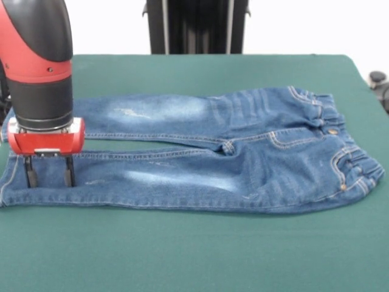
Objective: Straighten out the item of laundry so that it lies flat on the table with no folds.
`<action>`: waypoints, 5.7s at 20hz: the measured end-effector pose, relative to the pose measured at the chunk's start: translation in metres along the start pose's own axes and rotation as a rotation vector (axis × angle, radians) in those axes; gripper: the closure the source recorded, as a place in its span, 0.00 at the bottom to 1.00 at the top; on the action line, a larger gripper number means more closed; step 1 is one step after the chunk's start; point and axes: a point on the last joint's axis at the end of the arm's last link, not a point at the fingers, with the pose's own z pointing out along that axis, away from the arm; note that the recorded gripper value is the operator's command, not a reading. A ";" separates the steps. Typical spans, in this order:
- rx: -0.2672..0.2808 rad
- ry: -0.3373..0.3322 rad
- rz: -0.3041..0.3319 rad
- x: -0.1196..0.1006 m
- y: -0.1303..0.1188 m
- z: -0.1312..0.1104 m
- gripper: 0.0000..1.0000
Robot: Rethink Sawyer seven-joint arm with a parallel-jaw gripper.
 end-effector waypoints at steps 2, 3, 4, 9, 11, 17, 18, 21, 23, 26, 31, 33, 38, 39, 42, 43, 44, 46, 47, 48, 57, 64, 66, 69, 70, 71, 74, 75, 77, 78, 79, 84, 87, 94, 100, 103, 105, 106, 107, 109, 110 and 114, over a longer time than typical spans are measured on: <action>0.001 0.011 0.005 0.002 -0.002 -0.001 0.00; 0.001 0.018 0.009 0.003 -0.003 -0.001 0.00; 0.002 0.034 0.016 0.007 -0.006 -0.002 0.00; 0.007 0.057 0.034 0.016 -0.013 -0.001 0.00; 0.006 0.058 0.038 0.016 -0.013 -0.002 0.00; 0.010 0.064 0.036 0.017 -0.013 -0.002 0.00; 0.016 0.066 0.030 0.018 -0.012 -0.002 0.00; 0.026 0.063 0.021 0.017 -0.010 -0.002 0.00; 0.036 0.058 0.013 0.018 -0.009 -0.002 0.00; 0.064 0.055 -0.015 0.017 -0.005 -0.003 0.00; 0.123 0.078 -0.072 0.021 -0.001 -0.009 0.00; 0.145 0.092 -0.091 0.023 0.000 -0.012 0.00; 0.213 0.128 -0.143 0.026 0.005 -0.025 0.00; 0.230 0.134 -0.150 0.026 0.006 -0.028 0.00; 0.260 0.141 -0.162 0.026 0.008 -0.035 0.00; 0.267 0.141 -0.164 0.027 0.008 -0.036 0.00; 0.274 0.142 -0.167 0.027 0.008 -0.037 0.00; 0.278 0.136 -0.166 0.028 0.007 -0.036 0.00; 0.281 0.133 -0.166 0.029 0.006 -0.036 0.00; 0.283 0.130 -0.166 0.030 0.006 -0.036 0.00; 0.237 0.079 -0.058 0.041 -0.015 -0.018 0.00; 0.186 0.065 0.066 0.051 -0.035 -0.007 0.00; 0.181 0.065 0.076 0.051 -0.036 -0.006 0.00; 0.178 0.064 0.085 0.051 -0.037 -0.006 0.00; 0.178 0.064 0.085 0.051 -0.037 -0.006 0.00; 0.178 0.064 0.085 0.051 -0.037 -0.006 0.00; 0.178 0.064 0.085 0.050 -0.037 -0.006 0.00; 0.178 0.063 0.085 0.050 -0.037 -0.006 0.00; 0.179 0.063 0.085 0.050 -0.037 -0.005 0.00; 0.179 0.062 0.085 0.050 -0.038 -0.005 0.00; 0.180 0.062 0.085 0.049 -0.038 -0.005 0.00; 0.177 0.057 0.080 0.047 -0.033 -0.001 1.00; 0.177 0.051 0.072 0.044 -0.029 0.000 1.00; 0.177 0.051 0.073 0.044 -0.030 0.001 1.00; 0.176 0.050 0.075 0.044 -0.030 0.001 1.00; 0.175 0.049 0.077 0.044 -0.031 0.001 1.00; 0.174 0.049 0.079 0.044 -0.031 0.001 1.00; 0.174 0.048 0.079 0.044 -0.031 0.001 1.00; 0.174 0.048 0.079 0.044 -0.032 0.001 1.00; 0.174 0.048 0.079 0.044 -0.032 0.001 1.00; 0.174 0.048 0.079 0.044 -0.032 0.001 1.00; 0.174 0.048 0.079 0.044 -0.032 0.001 1.00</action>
